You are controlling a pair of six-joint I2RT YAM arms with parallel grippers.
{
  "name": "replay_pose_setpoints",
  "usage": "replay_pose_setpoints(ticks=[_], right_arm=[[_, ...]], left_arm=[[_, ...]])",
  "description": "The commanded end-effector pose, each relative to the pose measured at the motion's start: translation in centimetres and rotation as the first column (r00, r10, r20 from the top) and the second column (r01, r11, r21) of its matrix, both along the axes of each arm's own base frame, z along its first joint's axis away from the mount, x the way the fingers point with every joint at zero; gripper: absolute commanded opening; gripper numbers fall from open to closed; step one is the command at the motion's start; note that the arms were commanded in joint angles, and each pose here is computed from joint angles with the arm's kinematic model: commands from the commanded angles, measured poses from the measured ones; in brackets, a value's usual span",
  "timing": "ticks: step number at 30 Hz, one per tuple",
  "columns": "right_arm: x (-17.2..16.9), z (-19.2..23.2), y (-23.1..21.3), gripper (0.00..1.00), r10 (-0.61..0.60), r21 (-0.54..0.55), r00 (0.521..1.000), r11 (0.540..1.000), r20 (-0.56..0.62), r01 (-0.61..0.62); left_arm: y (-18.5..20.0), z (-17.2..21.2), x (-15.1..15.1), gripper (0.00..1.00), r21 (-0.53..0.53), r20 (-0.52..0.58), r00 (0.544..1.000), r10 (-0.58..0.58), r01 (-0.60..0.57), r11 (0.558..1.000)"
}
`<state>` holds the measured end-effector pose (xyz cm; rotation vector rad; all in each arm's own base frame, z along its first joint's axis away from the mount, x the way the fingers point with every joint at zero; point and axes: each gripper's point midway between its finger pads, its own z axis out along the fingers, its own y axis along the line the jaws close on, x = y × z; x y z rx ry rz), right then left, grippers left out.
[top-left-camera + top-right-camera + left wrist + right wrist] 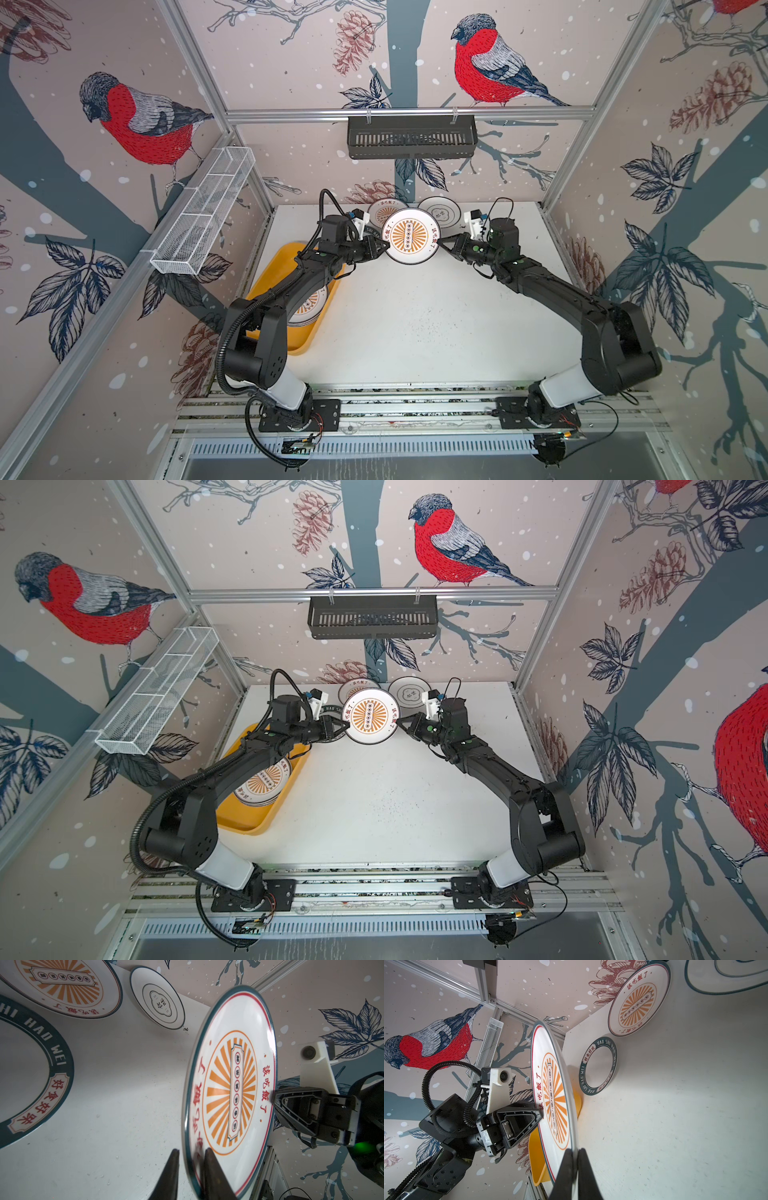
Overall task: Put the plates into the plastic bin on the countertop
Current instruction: 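Grasp the plate rim with the left gripper while the right gripper holds it, then carry the plate over the yellow bin with the left gripper while the right gripper withdraws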
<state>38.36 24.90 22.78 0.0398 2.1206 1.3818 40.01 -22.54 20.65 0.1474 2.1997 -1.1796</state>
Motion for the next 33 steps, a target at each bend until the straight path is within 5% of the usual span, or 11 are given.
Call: replay_pose_setpoints(ticks=[1, 8, 13, 15, 20, 22, 33], right_arm=[[0.2, 1.9, 0.6, 0.08, 0.022, 0.043, 0.997, 0.999, 0.069, -0.025], [0.4, 1.5, 1.1, 0.09, 0.029, 0.041, 0.998, 0.999, 0.062, -0.032], [0.4, 1.4, 1.2, 0.19, 0.028, 0.033, 0.997, 0.999, 0.070, -0.030], [0.4, 1.4, 1.2, 0.33, 0.021, 0.022, 0.997, 0.999, 0.080, -0.023], [0.6, 1.6, 0.3, 0.88, -0.025, -0.027, 0.992, 0.999, 0.121, 0.028], [0.7, 1.8, -0.3, 1.00, -0.053, -0.055, 0.989, 0.997, 0.140, 0.061], [1.2, 3.8, -3.9, 0.99, -0.190, -0.183, 0.946, 0.953, 0.261, 0.242]], left_arm=[[-0.3, 1.5, 0.2, 0.15, -0.038, 0.051, 0.999, -0.017, 0.019, 0.999], [-0.1, 2.0, 0.1, 0.03, -0.042, 0.067, 0.998, -0.016, 0.018, 0.999], [-0.1, 2.4, 0.0, 0.00, -0.050, 0.073, 0.997, -0.019, 0.022, 0.999], [-0.1, 2.5, 0.0, 0.00, -0.054, 0.072, 0.997, -0.019, 0.023, 0.998], [0.1, 2.8, 0.0, 0.00, -0.062, 0.077, 0.997, -0.018, 0.022, 0.998], [0.2, 2.9, 0.0, 0.00, -0.064, 0.077, 0.997, -0.014, 0.019, 0.998], [1.9, 4.3, 0.9, 0.00, -0.033, 0.103, 0.994, 0.048, -0.044, 0.998]])
